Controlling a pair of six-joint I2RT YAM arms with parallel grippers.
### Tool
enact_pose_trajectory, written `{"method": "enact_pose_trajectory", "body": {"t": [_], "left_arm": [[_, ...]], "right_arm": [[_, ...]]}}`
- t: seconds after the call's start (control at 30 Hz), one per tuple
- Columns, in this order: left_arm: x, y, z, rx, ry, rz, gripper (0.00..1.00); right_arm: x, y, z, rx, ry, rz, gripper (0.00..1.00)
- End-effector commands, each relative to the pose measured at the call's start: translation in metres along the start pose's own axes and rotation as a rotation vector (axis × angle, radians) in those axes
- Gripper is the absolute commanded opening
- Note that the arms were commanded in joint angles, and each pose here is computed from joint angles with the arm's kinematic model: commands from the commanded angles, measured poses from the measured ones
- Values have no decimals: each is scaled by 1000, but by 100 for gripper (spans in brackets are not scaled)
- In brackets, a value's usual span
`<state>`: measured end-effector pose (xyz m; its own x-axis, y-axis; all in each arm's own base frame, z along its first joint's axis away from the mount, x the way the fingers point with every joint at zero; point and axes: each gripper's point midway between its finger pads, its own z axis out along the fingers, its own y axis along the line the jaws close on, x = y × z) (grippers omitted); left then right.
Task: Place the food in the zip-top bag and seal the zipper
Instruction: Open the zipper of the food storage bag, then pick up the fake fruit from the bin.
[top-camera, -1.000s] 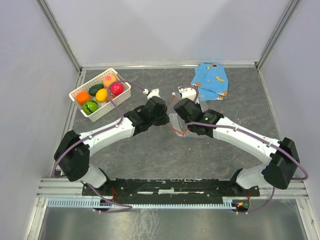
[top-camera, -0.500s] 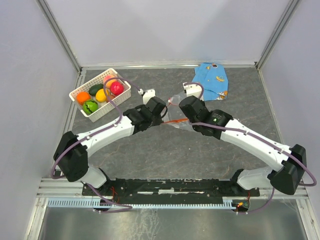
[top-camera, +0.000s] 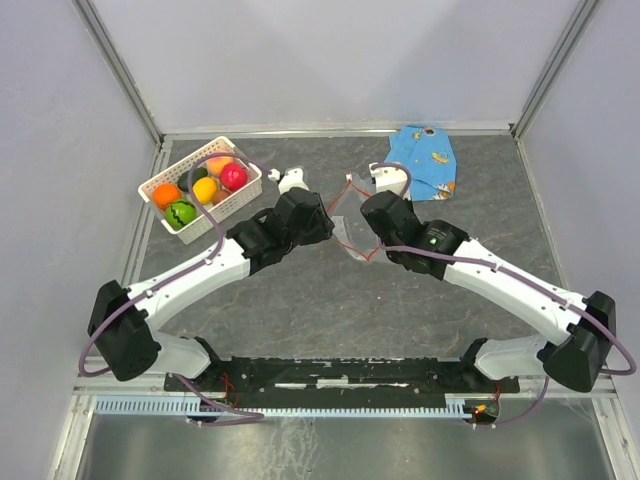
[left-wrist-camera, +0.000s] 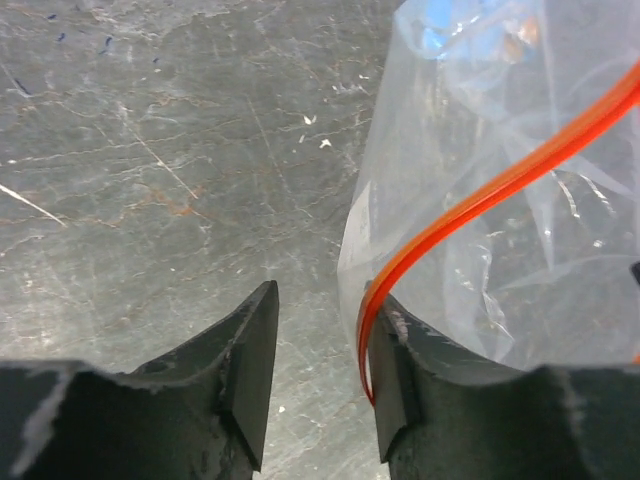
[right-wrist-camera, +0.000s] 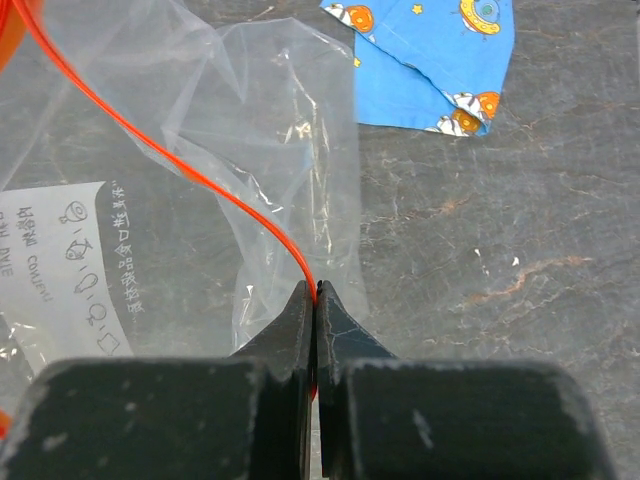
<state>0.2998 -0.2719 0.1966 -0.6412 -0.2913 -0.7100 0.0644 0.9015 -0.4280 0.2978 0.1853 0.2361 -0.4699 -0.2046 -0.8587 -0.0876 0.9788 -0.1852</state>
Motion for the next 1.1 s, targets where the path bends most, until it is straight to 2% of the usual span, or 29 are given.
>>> {"method": "enact_pose_trajectory", "body": {"t": [0.0,0.2,0.37,0.57,0.67,0.9,1.07], "left_arm": [[-24,-26,-17,129,-58,8,52],[-33,-18,-31,188,-94,-16,72],[-51,20,-35,137,-124,-21,81],[-85,94,-34,-57,-162,-10,87],[-105,144,-32,-208,-170,-8,88],[-139,248,-34,-543,-121,-56,91],[-152,298,-29,-684,-109,-70,93]], "right_arm": [[3,-16,6,108,-7,-39,2],[7,-17,11,135,3,-72,2],[9,-16,14,145,9,-93,2],[14,-11,18,131,26,-105,2],[17,-9,19,119,32,-107,2],[16,-5,18,91,41,-122,2],[19,-3,20,85,46,-129,2]]}}
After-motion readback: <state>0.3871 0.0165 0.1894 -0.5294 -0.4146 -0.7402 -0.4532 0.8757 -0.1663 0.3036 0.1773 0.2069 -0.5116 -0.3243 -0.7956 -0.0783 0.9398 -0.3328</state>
